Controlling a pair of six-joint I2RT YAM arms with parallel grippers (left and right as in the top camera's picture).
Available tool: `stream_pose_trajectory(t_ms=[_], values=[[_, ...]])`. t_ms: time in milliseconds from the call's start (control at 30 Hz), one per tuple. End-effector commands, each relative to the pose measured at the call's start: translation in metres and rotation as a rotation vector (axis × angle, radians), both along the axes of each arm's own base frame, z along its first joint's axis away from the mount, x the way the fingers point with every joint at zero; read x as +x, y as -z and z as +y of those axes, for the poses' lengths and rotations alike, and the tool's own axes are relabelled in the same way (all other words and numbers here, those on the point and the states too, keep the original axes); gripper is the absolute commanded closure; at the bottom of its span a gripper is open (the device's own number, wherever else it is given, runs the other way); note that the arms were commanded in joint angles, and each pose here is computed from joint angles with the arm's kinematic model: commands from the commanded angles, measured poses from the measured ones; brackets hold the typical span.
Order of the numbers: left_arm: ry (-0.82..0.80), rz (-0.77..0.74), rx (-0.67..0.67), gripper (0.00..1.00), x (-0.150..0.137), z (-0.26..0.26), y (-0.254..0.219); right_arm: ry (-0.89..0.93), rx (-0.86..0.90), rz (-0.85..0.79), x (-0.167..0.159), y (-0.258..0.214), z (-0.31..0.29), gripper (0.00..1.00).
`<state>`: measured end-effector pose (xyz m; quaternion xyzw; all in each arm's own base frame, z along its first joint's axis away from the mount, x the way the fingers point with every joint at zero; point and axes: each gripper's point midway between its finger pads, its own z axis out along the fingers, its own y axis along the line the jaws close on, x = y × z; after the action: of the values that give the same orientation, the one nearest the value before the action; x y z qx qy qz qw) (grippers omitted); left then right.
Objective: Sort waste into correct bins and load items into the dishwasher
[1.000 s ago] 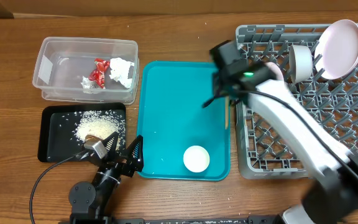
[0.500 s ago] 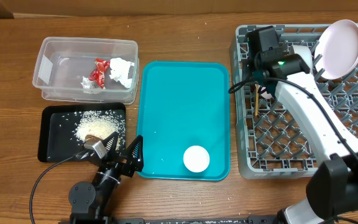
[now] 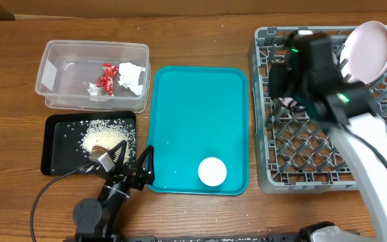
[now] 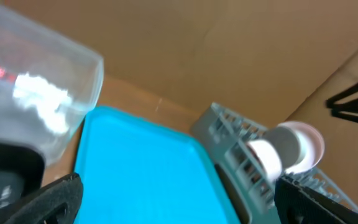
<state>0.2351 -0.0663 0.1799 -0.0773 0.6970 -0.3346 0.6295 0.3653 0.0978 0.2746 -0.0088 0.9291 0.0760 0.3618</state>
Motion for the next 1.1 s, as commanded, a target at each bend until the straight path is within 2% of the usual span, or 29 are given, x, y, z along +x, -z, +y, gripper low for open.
stream_pose_trajectory(t_ms=[0, 133, 200, 233, 267, 300, 400, 600, 733, 900, 1067], values=[[0.007, -0.018, -0.075, 0.0, -0.001, 0.0, -0.01, -0.051, 0.148, -0.065, -0.028, -0.042, 0.015, 0.59], [0.039, 0.047, -0.22, 0.0, -0.003, -0.005, -0.01, -0.006, 0.204, -0.079, -0.057, -0.061, 0.006, 0.58], [0.129, 0.105, -0.308, 0.0, -0.009, -0.018, -0.008, 0.007, 0.226, -0.089, -0.069, -0.068, 0.003, 0.51], [0.155, 0.096, -0.325, 0.0, -0.012, -0.021, -0.013, -0.002, 0.24, -0.098, -0.074, -0.072, 0.004, 0.41], [0.219, 0.058, -0.297, 0.0, -0.018, -0.03, -0.022, -0.028, 0.265, -0.109, -0.08, -0.078, 0.008, 0.25], [0.308, 0.014, -0.234, 0.0, -0.029, -0.043, -0.031, -0.056, 0.29, -0.116, -0.085, -0.083, 0.012, 0.19], [0.419, -0.014, -0.111, 0.0, -0.046, -0.058, -0.041, -0.081, 0.31, -0.114, -0.089, -0.086, 0.017, 0.18], [0.373, 0.076, 0.077, 0.0, -0.058, -0.052, -0.069, -0.091, 0.314, -0.075, -0.09, -0.078, 0.02, 0.18], [0.365, 0.278, 0.197, 0.0, -0.054, -0.046, -0.06, -0.121, 0.337, -0.042, -0.09, -0.073, 0.028, 0.18], [0.421, 0.627, 0.221, 0.0, -0.046, -0.05, -0.034, -0.124, 0.337, -0.012, -0.086, -0.066, 0.031, 0.19], [0.58, 0.843, 0.315, 0.0, -0.038, -0.087, -0.013, -0.105, 0.342, 0.026, -0.084, -0.058, 0.031, 0.19]])
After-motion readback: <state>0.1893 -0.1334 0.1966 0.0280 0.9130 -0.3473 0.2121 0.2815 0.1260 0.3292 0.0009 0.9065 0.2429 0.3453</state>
